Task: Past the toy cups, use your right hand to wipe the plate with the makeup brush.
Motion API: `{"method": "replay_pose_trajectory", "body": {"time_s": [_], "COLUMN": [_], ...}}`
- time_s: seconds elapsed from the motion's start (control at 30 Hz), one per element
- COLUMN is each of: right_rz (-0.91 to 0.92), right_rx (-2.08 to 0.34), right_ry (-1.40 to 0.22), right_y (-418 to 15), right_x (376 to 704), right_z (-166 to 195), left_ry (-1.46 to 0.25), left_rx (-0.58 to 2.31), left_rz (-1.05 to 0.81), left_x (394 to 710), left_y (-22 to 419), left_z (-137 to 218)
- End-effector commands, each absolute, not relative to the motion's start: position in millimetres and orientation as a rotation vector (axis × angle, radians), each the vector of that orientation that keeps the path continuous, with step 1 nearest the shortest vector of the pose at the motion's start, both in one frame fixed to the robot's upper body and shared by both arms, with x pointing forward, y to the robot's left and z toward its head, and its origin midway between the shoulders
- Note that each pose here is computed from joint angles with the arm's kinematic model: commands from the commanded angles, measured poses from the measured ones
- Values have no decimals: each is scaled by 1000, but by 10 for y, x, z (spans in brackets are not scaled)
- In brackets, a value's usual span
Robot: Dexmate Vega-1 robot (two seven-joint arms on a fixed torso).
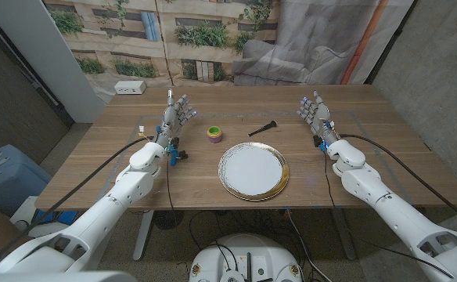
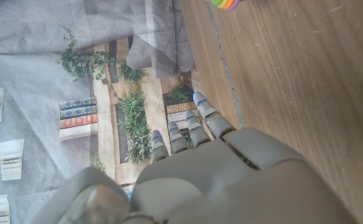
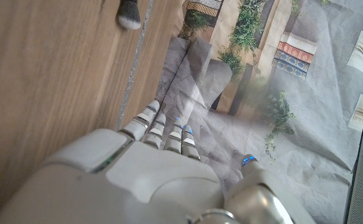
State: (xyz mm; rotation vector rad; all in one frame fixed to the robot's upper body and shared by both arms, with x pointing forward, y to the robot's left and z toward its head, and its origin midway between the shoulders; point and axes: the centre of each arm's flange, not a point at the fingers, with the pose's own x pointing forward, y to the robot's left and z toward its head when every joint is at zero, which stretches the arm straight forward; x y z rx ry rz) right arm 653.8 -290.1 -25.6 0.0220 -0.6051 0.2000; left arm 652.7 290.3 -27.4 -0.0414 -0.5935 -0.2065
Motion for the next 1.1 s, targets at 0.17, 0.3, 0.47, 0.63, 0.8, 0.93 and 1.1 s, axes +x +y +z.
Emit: {"method": "replay_pose_trajectory", "body": {"time_s": [0.17,0.3,0.47,0.63,0.8,0.93,1.1], "right_rz": [181,181,196,201,182,171,154], "right_rx": [-11,-74,-163,-252,-357,-439,-555], "right_ry": [-642,-651,-652,-629,-627,-630,-642], "right_y": [-2845,-2824,-2782,-2727,-2682,-2668,-2637], "right_x": [6512,6476,6449,6442,6425,6397,6350], "right_z": [-251,-173,-68,-9,63,130,202], "left_ry": [-593,-593,-593,-593,-593,-593,-593], "left_rx": [-42,-41,-41,-42,-42,-42,-42], "left_rz": [-206,-207,-207,-206,-206,-207,-207], "left_x": [6527,6527,6527,6527,6527,6528,6528], "left_y": [2903,2902,2901,2901,2902,2902,2903], "left_z": [-273,-273,-273,-273,-273,-272,-272]}}
